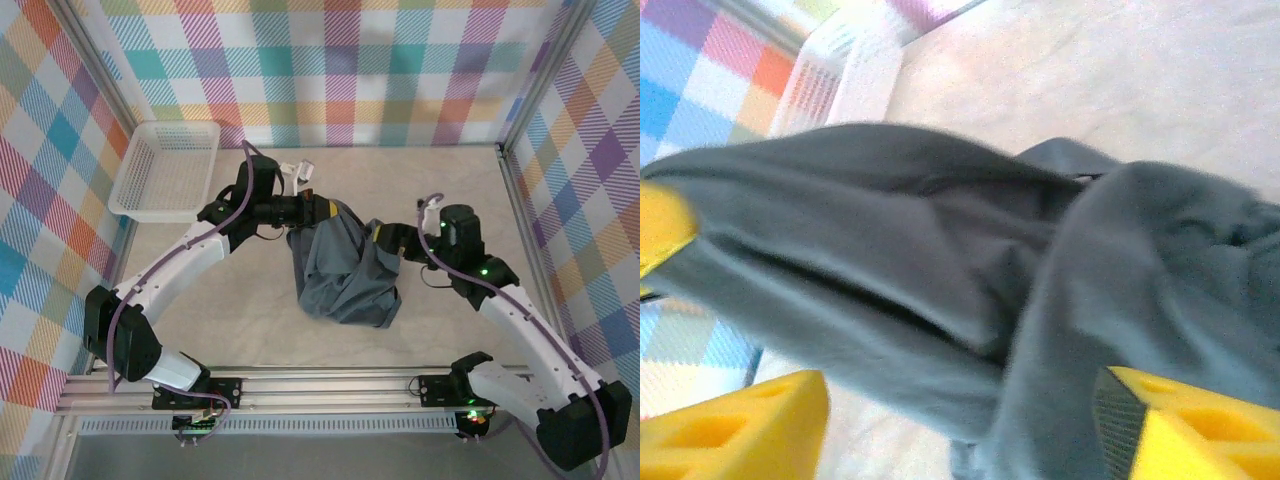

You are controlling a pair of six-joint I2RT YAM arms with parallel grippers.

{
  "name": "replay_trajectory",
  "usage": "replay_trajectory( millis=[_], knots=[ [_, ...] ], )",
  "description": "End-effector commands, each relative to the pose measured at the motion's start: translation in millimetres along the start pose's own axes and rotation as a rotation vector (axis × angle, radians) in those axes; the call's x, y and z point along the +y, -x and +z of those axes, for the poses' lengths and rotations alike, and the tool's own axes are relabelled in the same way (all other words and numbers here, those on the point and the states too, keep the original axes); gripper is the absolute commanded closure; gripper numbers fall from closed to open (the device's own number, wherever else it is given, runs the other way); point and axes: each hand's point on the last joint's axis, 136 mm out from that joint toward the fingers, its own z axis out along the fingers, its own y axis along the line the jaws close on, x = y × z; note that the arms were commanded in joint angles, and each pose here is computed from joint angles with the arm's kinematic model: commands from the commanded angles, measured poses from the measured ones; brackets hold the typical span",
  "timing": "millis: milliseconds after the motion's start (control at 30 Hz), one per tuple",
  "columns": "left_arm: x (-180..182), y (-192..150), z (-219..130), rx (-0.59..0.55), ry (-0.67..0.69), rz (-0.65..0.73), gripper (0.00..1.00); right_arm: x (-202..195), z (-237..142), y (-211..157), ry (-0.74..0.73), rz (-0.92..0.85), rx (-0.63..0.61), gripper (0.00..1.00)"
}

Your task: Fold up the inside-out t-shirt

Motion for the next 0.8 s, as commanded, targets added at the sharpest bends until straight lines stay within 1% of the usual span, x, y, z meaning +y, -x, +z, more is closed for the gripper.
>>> replay_trajectory(
  millis=[0,33,100,133,167,200,233,267,333,367,433,500,567,600,633,667,767],
  knots=[
    [-13,8,-8,-0.021,-0.015,0.044,1.00,-27,35,-6,-0.137,0.071,0.040,0.24],
    [-15,9,-10,-0.029,-0.014,0.047,1.00,-37,47,-11,-0.186,0.075,0.076,0.24],
    [-20,13,-18,-0.048,-0.002,0.065,1.00,-66,60,-16,-0.322,0.043,0.112,0.36],
    [-20,15,-26,-0.067,0.022,0.070,1.00,-89,61,-20,-0.430,0.038,0.115,0.52],
    [-24,22,-38,-0.108,0.035,0.086,1.00,-111,57,-22,-0.525,0.042,0.105,0.71],
    [-27,29,-52,-0.149,0.043,0.093,1.00,-130,50,-27,-0.592,0.058,0.099,0.84],
    [-27,39,-70,-0.200,0.060,0.091,1.00,-152,39,-32,-0.656,0.112,0.087,0.93],
    [-24,50,-89,-0.254,0.088,0.079,1.00,-173,26,-42,-0.700,0.180,0.075,1.00],
    [-14,62,-119,-0.329,0.133,0.046,1.00,-200,3,-60,-0.738,0.275,0.045,1.00],
    [-9,65,-128,-0.347,0.147,0.031,1.00,-205,-4,-67,-0.745,0.277,0.039,1.00],
    [-2,62,-128,-0.331,0.157,0.026,1.00,-205,-13,-79,-0.737,0.266,0.051,1.00],
    [4,54,-116,-0.281,0.120,0.012,1.00,-194,-14,-84,-0.675,0.267,0.063,0.87],
    [12,45,-104,-0.245,0.082,-0.013,1.00,-167,-9,-74,-0.529,0.226,0.051,0.59],
    [14,41,-100,-0.234,0.068,-0.012,1.00,-151,-6,-65,-0.454,0.193,0.035,0.50],
    [14,37,-97,-0.221,0.057,-0.003,1.00,-129,-3,-52,-0.369,0.133,0.013,0.43],
    [15,32,-93,-0.202,0.052,0.016,1.00,-109,0,-41,-0.303,0.059,-0.005,0.39],
    [13,12,-79,-0.120,0.054,0.071,1.00,-45,14,-20,-0.155,-0.228,-0.010,0.29]
  ],
)
